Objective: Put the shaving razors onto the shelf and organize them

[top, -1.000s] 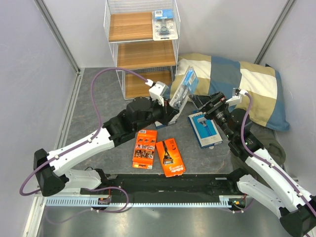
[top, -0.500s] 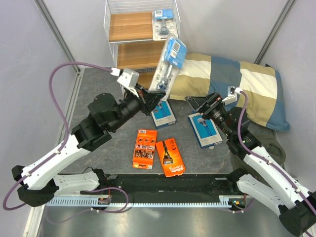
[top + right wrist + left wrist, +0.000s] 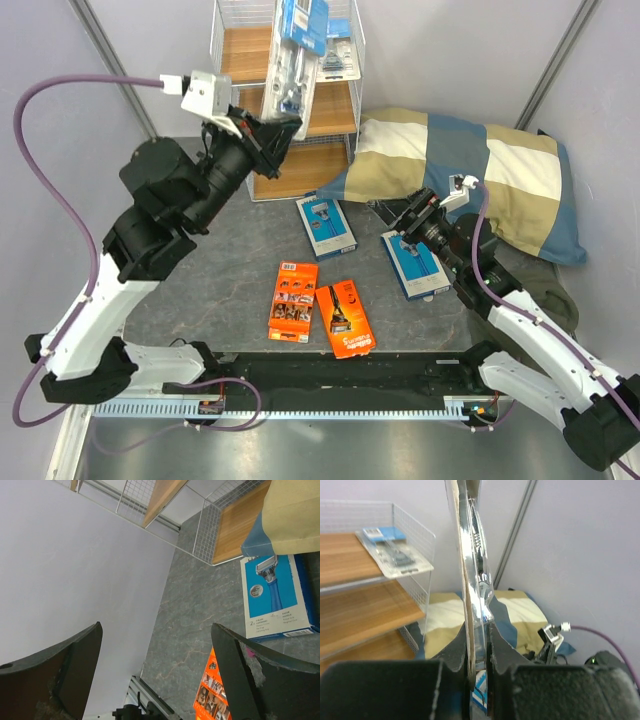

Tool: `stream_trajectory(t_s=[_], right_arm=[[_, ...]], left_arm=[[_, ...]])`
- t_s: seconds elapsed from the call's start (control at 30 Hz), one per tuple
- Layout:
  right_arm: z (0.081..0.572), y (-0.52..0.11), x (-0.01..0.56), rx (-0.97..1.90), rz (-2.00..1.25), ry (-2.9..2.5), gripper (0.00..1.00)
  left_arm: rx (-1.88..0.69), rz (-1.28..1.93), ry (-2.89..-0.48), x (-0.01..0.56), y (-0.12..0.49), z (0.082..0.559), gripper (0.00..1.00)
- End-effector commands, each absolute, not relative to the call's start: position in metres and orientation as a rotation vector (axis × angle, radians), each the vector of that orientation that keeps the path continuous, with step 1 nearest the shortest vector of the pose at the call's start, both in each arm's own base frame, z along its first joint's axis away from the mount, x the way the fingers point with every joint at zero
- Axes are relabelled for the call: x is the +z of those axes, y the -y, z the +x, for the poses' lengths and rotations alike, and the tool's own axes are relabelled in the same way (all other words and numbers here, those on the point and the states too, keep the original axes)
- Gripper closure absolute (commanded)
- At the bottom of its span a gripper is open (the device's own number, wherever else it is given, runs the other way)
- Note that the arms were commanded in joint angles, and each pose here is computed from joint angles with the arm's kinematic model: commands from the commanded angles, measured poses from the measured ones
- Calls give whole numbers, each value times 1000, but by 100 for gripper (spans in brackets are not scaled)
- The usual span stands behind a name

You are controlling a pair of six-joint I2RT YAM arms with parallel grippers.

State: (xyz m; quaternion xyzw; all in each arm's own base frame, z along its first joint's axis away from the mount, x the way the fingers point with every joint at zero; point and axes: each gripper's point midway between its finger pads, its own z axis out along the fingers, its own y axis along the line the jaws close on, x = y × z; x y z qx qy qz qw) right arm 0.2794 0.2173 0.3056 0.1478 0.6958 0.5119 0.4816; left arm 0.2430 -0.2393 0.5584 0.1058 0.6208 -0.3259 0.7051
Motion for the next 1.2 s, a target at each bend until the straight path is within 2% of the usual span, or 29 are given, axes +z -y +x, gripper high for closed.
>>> stream_trajectory(t_s=[0.0, 0.13, 0.47, 0.57, 0.6, 0.7, 0.97, 1.17], right_arm=[[276, -222, 313, 1286, 313, -1665, 2], [274, -222, 311, 1283, 308, -1669, 2], [272, -220, 306, 1269, 294, -1680, 2], [271, -221, 307, 1271, 283, -1683, 2], [270, -220, 306, 1268, 281, -1684, 2], [270, -218, 307, 1255, 281, -1681, 2], [270, -218, 306, 1239, 268, -1688, 2], [271, -216, 303, 1219, 270, -1700, 2]], left_arm=[[-724, 275, -1387, 573, 241, 262, 98], [-899, 320, -1420, 576, 247, 279, 98], [-1274, 145, -1404, 603, 222, 333, 98], [-1435, 115, -1346, 610, 214, 340, 98], [-1461, 146, -1251, 624, 207, 338, 98], [-1583, 57, -1235, 623, 199, 350, 98], [-1566, -7, -1250, 623, 197, 371, 98], [-1491, -113, -1329, 600, 193, 399, 98]])
